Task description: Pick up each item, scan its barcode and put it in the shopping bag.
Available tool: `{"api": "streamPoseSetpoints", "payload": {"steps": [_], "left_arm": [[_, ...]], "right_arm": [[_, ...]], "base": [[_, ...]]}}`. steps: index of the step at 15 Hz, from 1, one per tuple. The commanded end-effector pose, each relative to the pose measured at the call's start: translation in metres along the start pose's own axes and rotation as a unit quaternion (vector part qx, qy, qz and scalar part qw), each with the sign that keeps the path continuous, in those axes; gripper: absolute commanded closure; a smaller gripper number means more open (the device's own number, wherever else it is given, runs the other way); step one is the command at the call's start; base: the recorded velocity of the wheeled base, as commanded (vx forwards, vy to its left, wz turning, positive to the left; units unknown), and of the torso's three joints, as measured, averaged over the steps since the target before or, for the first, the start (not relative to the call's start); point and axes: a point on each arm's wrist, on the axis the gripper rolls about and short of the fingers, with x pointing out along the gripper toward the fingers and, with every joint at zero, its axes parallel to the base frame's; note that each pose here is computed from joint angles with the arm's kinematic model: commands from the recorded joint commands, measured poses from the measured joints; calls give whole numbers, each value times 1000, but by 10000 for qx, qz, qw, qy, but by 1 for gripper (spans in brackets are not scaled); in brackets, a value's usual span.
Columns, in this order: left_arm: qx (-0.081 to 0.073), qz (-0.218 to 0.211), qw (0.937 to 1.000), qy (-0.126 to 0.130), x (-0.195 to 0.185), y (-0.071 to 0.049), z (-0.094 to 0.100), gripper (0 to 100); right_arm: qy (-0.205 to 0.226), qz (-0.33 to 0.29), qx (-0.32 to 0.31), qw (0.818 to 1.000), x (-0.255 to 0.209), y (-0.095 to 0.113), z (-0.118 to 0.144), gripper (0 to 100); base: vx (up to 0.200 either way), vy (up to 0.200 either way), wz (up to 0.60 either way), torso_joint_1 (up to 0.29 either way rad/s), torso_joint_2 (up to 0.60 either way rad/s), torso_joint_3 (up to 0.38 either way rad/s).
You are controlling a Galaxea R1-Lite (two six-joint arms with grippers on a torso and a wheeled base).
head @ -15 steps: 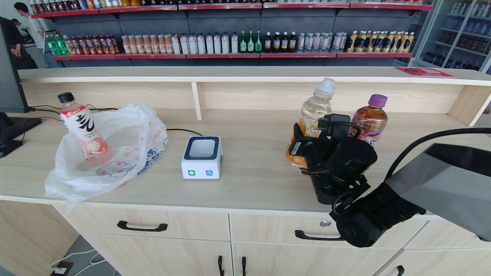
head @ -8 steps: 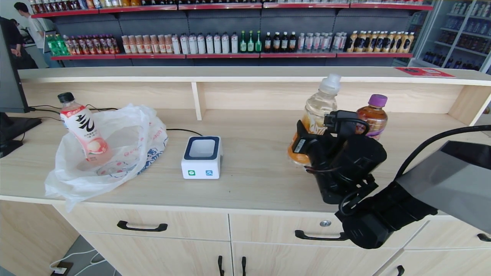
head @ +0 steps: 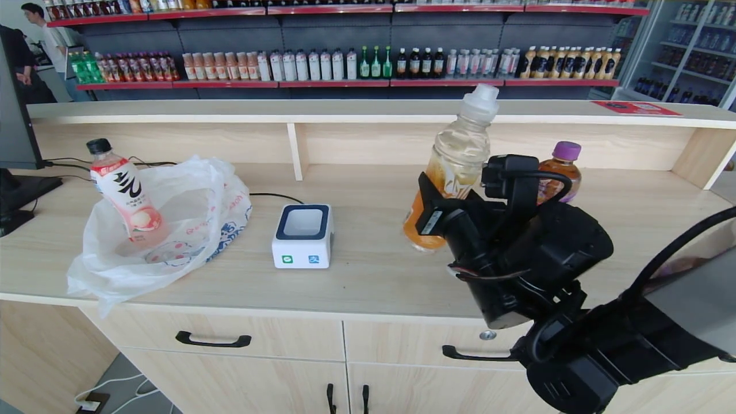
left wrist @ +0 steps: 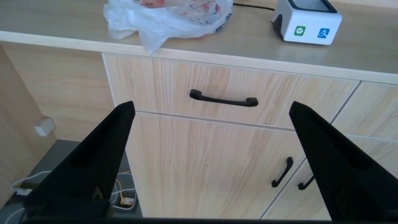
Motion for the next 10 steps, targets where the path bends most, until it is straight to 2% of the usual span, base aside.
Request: {"api": "streamPoseSetpoints", "payload": {"steps": [1, 4, 6, 8, 10], "left_arm": [[-2, -2, 10000, 4, 0, 0, 0, 0], [-2, -2, 10000, -4, 0, 0, 0, 0], [-2, -2, 10000, 4, 0, 0, 0, 0], [-2, -2, 10000, -4, 0, 0, 0, 0], [-2, -2, 10000, 4, 0, 0, 0, 0]], "right_arm": [[-126, 487, 378, 9980, -23, 33, 24, 100], [5, 664, 391, 9970, -42, 35, 30, 100], [-12, 769, 435, 9961, -55, 31, 44, 100], [18, 1130, 606, 9917, -76, 42, 56, 100], [36, 1256, 655, 9899, -89, 39, 65, 100]], "base": [[0, 0, 0, 0, 0, 0], [0, 0, 0, 0, 0, 0], [0, 0, 0, 0, 0, 0], [0, 0, 0, 0, 0, 0], [0, 0, 0, 0, 0, 0]]}}
